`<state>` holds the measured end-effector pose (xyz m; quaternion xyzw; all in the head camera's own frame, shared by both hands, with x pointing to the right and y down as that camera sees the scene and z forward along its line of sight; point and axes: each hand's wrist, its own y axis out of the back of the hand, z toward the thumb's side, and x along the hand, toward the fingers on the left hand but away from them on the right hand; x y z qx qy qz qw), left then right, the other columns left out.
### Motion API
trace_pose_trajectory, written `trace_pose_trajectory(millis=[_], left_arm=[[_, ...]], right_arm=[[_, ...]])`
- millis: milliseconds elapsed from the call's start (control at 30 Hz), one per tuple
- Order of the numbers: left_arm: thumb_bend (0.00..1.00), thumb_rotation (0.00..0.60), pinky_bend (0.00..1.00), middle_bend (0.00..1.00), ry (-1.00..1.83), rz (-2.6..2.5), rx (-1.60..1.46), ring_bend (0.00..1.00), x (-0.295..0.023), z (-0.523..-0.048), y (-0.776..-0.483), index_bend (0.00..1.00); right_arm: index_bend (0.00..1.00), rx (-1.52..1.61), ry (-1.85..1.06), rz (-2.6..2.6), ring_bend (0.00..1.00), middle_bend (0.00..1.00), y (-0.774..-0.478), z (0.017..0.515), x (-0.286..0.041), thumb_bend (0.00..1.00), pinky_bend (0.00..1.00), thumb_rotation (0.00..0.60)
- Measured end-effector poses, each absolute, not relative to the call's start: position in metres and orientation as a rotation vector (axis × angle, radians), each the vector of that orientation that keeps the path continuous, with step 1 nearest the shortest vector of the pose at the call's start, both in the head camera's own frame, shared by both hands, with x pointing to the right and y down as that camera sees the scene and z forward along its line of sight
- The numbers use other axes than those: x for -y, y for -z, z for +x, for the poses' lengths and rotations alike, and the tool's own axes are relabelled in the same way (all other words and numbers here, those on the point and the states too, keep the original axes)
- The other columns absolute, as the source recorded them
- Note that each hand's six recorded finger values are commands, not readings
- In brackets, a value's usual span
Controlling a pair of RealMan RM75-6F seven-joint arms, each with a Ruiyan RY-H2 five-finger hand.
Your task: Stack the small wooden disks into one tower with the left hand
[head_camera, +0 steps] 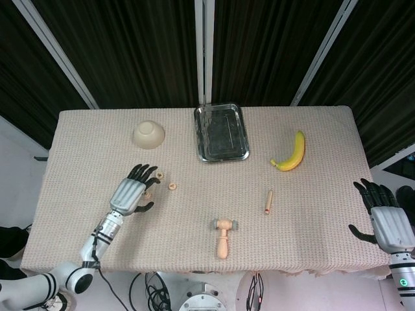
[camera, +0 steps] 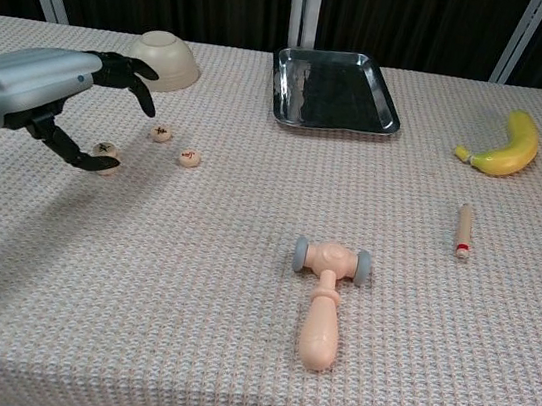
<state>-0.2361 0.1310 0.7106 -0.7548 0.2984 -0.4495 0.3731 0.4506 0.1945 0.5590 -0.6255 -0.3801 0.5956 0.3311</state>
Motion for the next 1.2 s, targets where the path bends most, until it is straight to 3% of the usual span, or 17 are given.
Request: trace_pose_trajectory(millis=[467, 600, 733, 1200], left_arm=[[0.12, 0.6, 0.0, 0.07, 1.163, -1.836, -0.58, 0.0, -0.112, -0.162, -0.719, 0.3], [0.17, 0.6, 0.0, 0.08, 1.186, -1.842, -0.546, 0.0, -0.11, -0.144, -0.731, 0.33], [0.25, 0.6, 0.0, 0.1, 1.196, -1.821, -0.53, 0.0, -0.106, -0.142, -0.739, 0.36], [0.27, 0.6, 0.0, 0.1, 1.312, -1.774, -0.499, 0.0, -0.096, -0.166, -0.759, 0.37]], right_arm=[[0.0, 1.009, -1.55, -1.641, 0.0, 0.0, -0.557, 0.454, -0.194, 0.14, 0.0, 0.6], [0.0, 1.02, -1.546, -1.639, 0.0, 0.0, -0.555, 0.455, -0.193, 0.14, 0.0, 0.6], [0.0, 1.026, -1.545, -1.641, 0.0, 0.0, -0.553, 0.457, -0.193, 0.14, 0.0, 0.6], [0.0, 1.021, -1.564, -1.644, 0.0, 0.0, -0.558, 0.459, -0.19, 0.14, 0.0, 0.6]])
